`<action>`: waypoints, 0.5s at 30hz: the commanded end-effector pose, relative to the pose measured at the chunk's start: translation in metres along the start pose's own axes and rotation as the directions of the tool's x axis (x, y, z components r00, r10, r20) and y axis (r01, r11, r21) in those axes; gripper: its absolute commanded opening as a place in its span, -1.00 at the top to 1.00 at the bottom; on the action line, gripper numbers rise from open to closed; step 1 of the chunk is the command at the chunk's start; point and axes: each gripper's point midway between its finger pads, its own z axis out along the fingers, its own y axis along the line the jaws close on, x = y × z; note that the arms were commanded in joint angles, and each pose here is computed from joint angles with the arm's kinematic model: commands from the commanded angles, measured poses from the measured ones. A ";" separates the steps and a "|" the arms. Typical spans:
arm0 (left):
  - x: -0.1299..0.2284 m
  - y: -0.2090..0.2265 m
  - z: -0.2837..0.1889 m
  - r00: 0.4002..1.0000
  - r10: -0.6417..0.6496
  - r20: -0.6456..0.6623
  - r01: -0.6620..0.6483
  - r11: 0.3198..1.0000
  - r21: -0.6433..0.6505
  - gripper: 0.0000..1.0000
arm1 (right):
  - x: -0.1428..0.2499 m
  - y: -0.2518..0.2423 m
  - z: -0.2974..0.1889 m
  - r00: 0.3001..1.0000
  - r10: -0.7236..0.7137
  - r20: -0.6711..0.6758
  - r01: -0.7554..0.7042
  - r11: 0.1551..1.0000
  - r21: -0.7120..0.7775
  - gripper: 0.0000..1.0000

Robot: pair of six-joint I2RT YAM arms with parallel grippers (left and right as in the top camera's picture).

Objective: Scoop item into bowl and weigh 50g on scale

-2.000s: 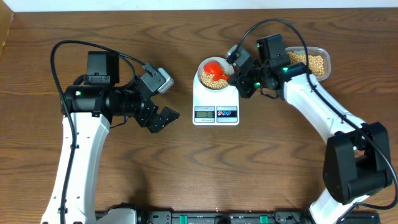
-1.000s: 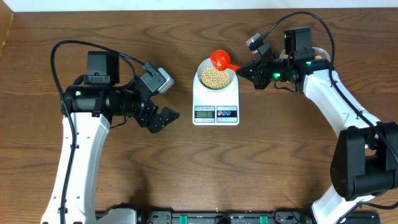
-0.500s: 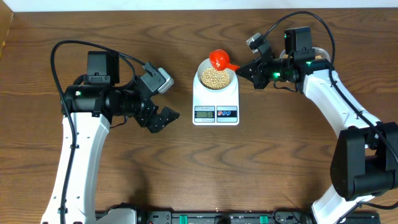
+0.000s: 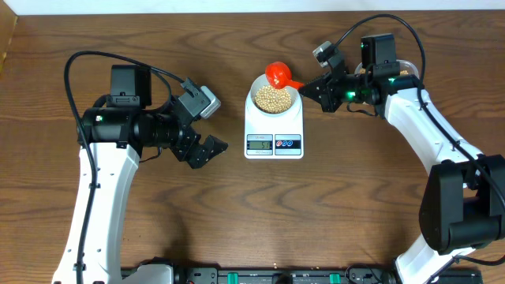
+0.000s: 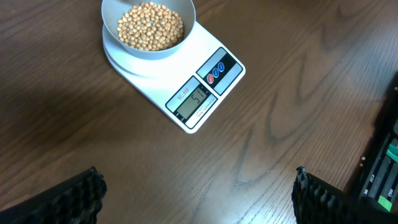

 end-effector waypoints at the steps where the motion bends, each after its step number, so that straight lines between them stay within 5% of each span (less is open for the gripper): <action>1: -0.004 -0.003 -0.004 1.000 0.023 0.017 -0.023 1.000 0.001 -0.96 | -0.003 0.003 0.000 1.000 0.003 0.015 -0.003 1.000 -0.022 0.98; 15: -0.004 -0.003 -0.004 1.000 0.023 0.017 -0.023 1.000 0.001 -0.96 | -0.007 0.002 0.000 0.999 -0.016 0.032 0.016 1.000 -0.018 0.98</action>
